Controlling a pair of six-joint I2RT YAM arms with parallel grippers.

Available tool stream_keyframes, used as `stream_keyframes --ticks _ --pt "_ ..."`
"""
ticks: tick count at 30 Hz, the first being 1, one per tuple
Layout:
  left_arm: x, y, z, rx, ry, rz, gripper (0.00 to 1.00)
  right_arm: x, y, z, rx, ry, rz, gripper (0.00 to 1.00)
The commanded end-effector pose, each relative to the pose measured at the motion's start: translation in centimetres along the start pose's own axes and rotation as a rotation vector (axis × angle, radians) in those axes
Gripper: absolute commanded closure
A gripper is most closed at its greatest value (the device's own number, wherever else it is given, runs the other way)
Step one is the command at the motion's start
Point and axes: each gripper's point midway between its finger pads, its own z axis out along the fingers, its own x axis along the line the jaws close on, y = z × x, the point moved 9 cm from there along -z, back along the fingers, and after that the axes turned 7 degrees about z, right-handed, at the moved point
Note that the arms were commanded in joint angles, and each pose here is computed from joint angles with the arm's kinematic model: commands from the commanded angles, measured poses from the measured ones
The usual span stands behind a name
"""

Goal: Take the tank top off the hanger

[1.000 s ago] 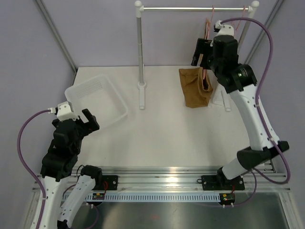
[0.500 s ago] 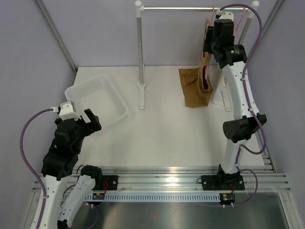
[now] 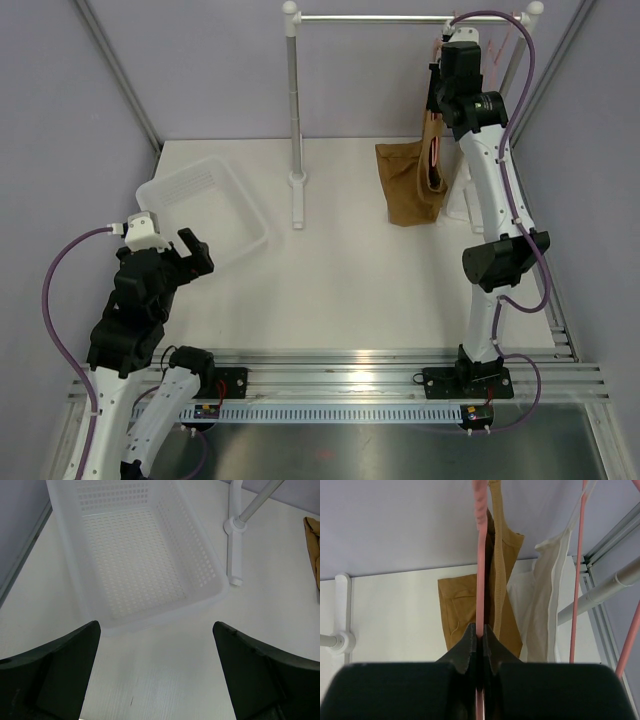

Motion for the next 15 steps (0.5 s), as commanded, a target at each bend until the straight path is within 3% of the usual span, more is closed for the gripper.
stream_keyframes --ticks 1,10,15 --pt "-0.3 0.8 0.2 -0.045 -0.025 -0.001 0.01 -0.2 4.9 -4.7 -0.185 0.089 0.049 1.00" --pt "-0.4 0.8 0.5 -0.036 -0.020 0.004 0.01 -0.6 7.1 -9.4 -0.269 0.192 0.066 1.00" --pt "-0.9 1.6 0.7 -0.027 -0.043 0.003 0.01 -0.4 5.3 -10.7 -0.186 0.268 0.087 1.00"
